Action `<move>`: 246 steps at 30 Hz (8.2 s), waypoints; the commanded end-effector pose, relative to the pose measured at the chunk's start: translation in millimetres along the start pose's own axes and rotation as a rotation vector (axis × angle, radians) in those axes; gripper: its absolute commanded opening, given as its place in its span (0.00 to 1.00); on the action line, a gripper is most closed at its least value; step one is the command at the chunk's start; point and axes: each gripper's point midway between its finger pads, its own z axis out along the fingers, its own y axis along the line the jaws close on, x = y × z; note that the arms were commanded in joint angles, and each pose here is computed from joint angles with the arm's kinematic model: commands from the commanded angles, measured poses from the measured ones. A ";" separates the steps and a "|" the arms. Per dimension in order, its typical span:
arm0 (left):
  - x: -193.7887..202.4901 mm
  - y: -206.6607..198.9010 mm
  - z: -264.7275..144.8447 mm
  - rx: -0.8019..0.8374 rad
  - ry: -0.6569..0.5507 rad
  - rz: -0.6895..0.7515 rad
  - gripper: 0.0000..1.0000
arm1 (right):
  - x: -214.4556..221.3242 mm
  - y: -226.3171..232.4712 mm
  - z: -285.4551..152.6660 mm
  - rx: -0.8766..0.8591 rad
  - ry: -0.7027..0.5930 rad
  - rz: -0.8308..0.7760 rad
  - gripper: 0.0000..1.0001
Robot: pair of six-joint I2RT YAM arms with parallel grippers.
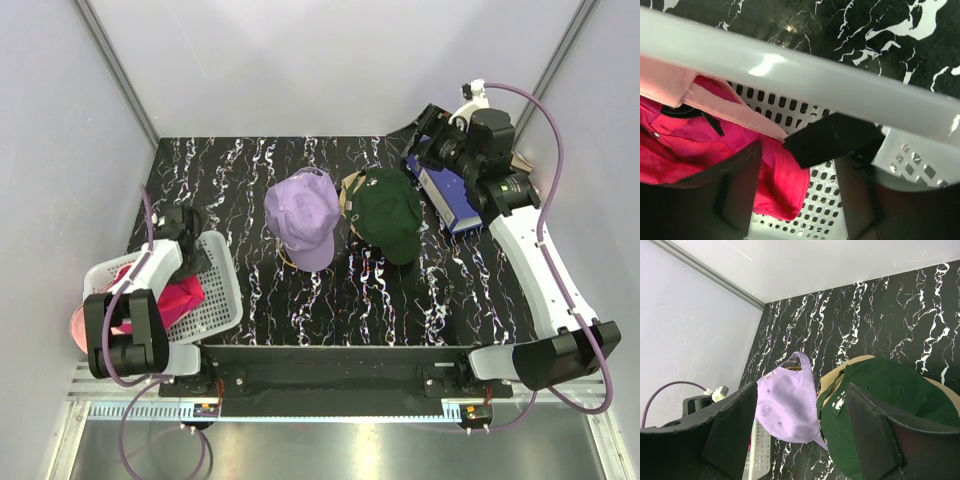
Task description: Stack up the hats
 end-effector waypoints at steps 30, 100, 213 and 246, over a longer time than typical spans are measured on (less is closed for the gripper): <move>-128.5 -37.4 -294.7 0.678 -0.639 -0.096 0.00 | -28.1 85.2 -23.8 -0.348 -0.077 -0.087 0.77; -162.7 -230.0 -575.2 1.702 -0.632 -0.278 0.00 | 40.7 118.3 1.1 -0.267 -0.389 -0.627 0.00; -78.5 -216.4 -354.6 1.562 0.036 -0.094 0.00 | 115.6 117.1 -21.3 -0.235 -0.074 -0.965 1.00; -80.2 -209.3 -361.9 1.668 0.169 -0.220 0.00 | 110.8 87.1 28.0 -0.060 -0.340 -1.348 0.21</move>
